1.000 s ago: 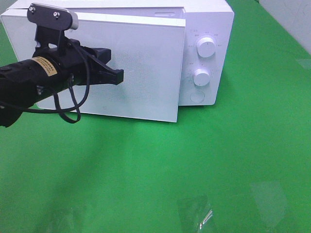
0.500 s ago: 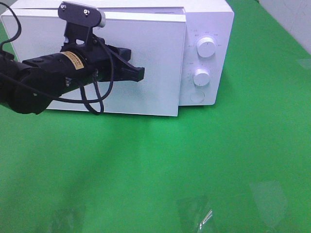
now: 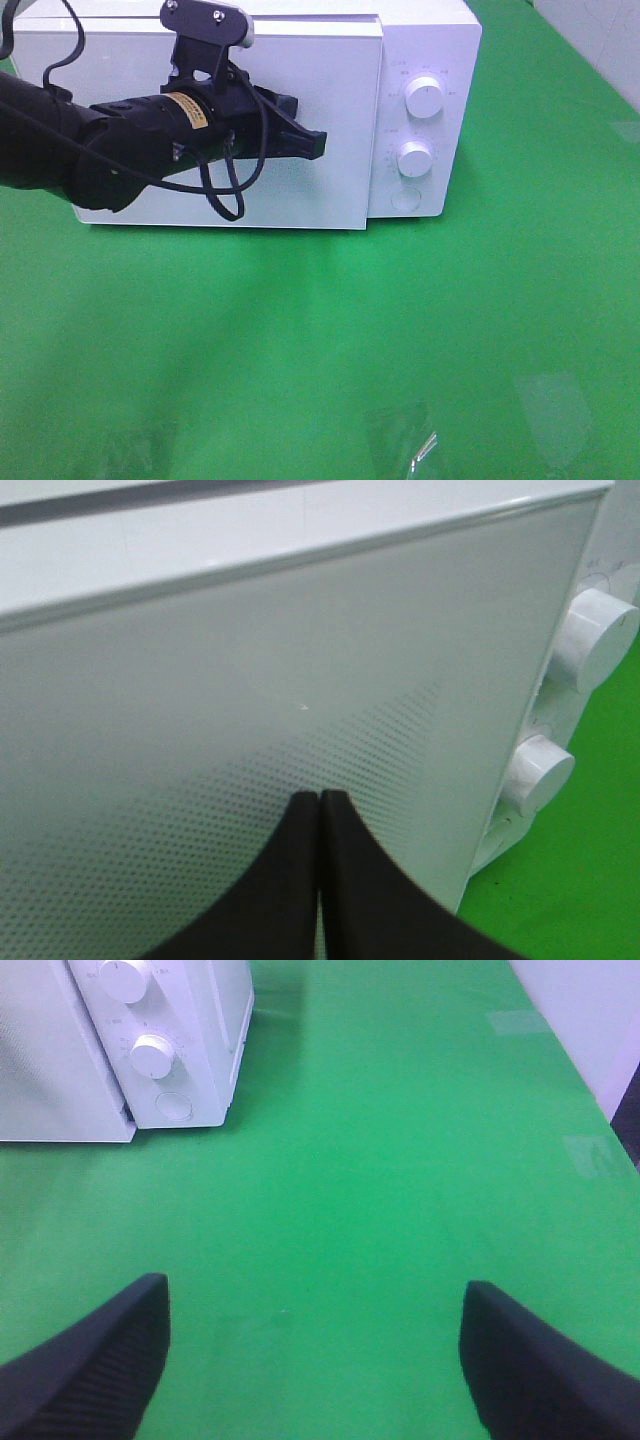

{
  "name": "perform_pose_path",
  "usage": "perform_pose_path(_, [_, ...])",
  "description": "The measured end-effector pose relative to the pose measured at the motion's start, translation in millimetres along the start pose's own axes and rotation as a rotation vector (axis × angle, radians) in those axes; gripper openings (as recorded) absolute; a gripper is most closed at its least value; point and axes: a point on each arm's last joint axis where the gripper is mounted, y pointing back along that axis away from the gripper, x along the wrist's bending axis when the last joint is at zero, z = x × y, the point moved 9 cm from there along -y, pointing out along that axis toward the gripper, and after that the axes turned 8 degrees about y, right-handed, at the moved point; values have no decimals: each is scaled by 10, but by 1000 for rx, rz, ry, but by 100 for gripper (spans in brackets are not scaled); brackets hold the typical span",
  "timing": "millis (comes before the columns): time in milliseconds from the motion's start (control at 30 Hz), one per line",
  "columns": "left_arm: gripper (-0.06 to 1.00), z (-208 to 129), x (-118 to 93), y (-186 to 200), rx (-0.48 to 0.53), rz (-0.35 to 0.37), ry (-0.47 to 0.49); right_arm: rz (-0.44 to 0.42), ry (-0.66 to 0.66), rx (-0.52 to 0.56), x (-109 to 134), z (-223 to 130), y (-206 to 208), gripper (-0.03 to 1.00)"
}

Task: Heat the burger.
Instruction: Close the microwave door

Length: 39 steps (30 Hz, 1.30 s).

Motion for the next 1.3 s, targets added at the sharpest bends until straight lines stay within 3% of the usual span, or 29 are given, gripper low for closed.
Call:
perform_pose_path(867, [0, -9, -233, -428, 45, -48, -49, 0, 0, 0, 0, 0, 0, 76])
perform_pose_path(1300, [0, 10, -296, -401, 95, -43, -23, 0, 0, 0, 0, 0, 0, 76])
